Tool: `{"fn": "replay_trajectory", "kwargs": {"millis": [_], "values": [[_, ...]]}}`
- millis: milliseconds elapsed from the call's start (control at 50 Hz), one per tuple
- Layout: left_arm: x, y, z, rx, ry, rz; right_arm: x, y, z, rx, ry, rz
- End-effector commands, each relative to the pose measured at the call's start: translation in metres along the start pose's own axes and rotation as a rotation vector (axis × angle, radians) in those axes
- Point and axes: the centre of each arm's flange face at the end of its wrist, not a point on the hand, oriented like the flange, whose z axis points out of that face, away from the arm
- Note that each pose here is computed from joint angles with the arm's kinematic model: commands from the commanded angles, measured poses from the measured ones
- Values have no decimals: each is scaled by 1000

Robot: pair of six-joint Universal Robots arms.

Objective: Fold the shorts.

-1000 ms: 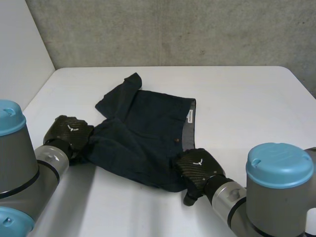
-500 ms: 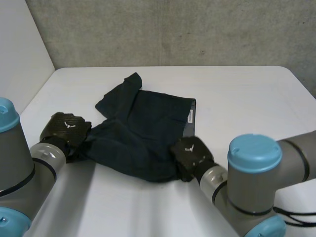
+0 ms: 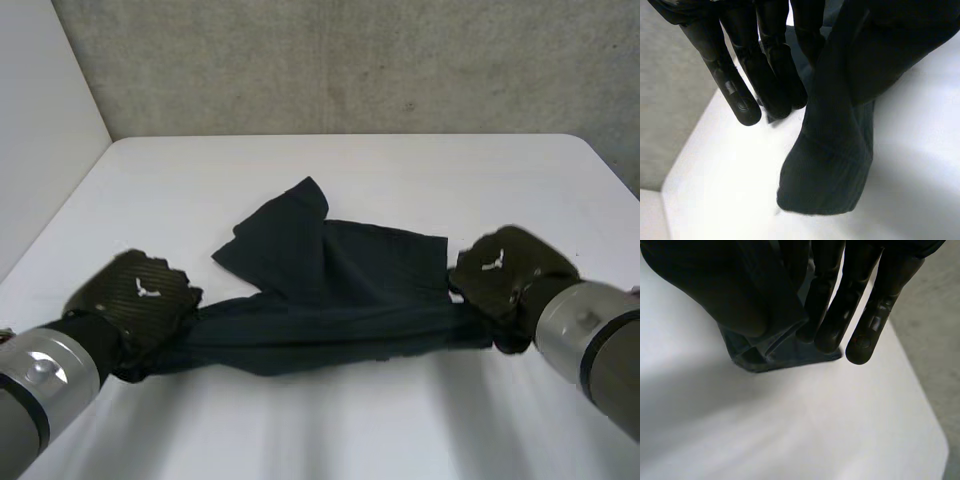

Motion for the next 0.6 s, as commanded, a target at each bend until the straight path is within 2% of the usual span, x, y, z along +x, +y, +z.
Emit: {"fn": "replay_trajectory", "kwargs": {"millis": [20,160,240,260,300,320,340,400,420,480,500,560,600], "values": [[18,22,50,-78,56,4,-33,13,42,-34,-70,5],[9,23,112,-87,-26,8,-37,11,83,-20,-60,66],[-16,5,150,-47,-156,4,-17,-15,104,78,21,96],[-32,-11,164,-10,-229,-1,-11,-24,107,114,49,104],[-46,-29,172,39,-299,-8,4,-42,114,195,112,118],[-56,-41,174,74,-343,-14,21,-62,116,288,188,122],[-78,-66,176,156,-436,-31,31,-73,116,338,231,127],[-113,-106,168,309,-578,-71,73,-119,104,573,418,148],[-133,-130,158,421,-663,-95,83,-131,99,638,468,158],[-153,-158,142,562,-770,-121,119,-169,66,876,645,177],[-169,-174,124,654,-846,-144,125,-175,57,925,684,180],[-189,-196,83,806,-941,-202,141,-188,39,1036,784,194],[-189,-195,76,819,-932,-222,141,-189,38,1043,788,194]]}}
